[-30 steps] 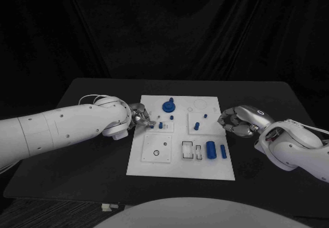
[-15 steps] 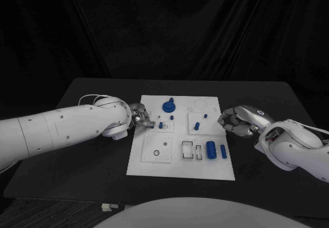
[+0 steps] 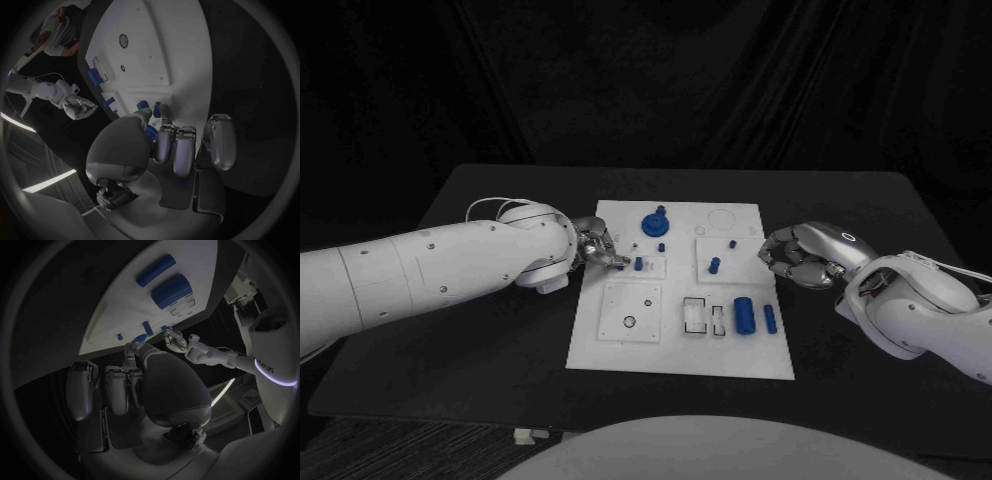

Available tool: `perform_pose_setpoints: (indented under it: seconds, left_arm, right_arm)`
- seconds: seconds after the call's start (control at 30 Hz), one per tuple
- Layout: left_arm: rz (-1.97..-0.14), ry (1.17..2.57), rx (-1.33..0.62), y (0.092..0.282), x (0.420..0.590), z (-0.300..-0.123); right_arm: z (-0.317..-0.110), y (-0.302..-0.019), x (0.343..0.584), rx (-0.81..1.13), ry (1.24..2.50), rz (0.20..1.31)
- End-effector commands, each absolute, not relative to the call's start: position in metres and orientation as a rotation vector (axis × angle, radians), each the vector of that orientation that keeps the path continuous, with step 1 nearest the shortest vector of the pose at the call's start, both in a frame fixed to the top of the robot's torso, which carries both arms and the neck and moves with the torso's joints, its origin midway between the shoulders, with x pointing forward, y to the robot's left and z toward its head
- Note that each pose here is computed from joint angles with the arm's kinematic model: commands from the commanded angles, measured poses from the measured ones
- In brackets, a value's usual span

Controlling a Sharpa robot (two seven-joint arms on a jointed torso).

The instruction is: Assemble the parts on the task board

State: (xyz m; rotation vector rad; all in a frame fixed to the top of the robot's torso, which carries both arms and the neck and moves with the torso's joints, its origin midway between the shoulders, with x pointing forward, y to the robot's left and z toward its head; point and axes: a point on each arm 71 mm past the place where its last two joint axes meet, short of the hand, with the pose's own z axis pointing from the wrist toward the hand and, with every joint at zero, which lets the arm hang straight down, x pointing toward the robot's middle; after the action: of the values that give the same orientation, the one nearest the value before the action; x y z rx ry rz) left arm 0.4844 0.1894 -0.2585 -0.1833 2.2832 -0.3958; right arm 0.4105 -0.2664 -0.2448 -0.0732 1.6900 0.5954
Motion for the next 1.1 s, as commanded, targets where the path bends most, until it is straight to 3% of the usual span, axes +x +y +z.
perform_pose_setpoints:
  seconds: [0.03,0.77,0.97,1.1]
  left_arm:
    - [-0.379,2.31,-0.164,0.189,0.482,-0.263]
    - [-0.374,2.298,-0.179,0.193,0.483,-0.263]
    - [-0.405,2.164,-0.177,0.201,0.484,-0.253]
    - [-0.45,2.035,-0.137,0.204,0.487,-0.235]
  right_arm:
    - [-0.245,-0.267,0.41,-0.066,1.69,0.584]
    - [-0.246,-0.267,0.41,-0.066,1.693,0.582]
    - [-0.245,-0.269,0.409,-0.063,1.69,0.58]
    - [-0.243,-0.272,0.408,-0.057,1.678,0.578]
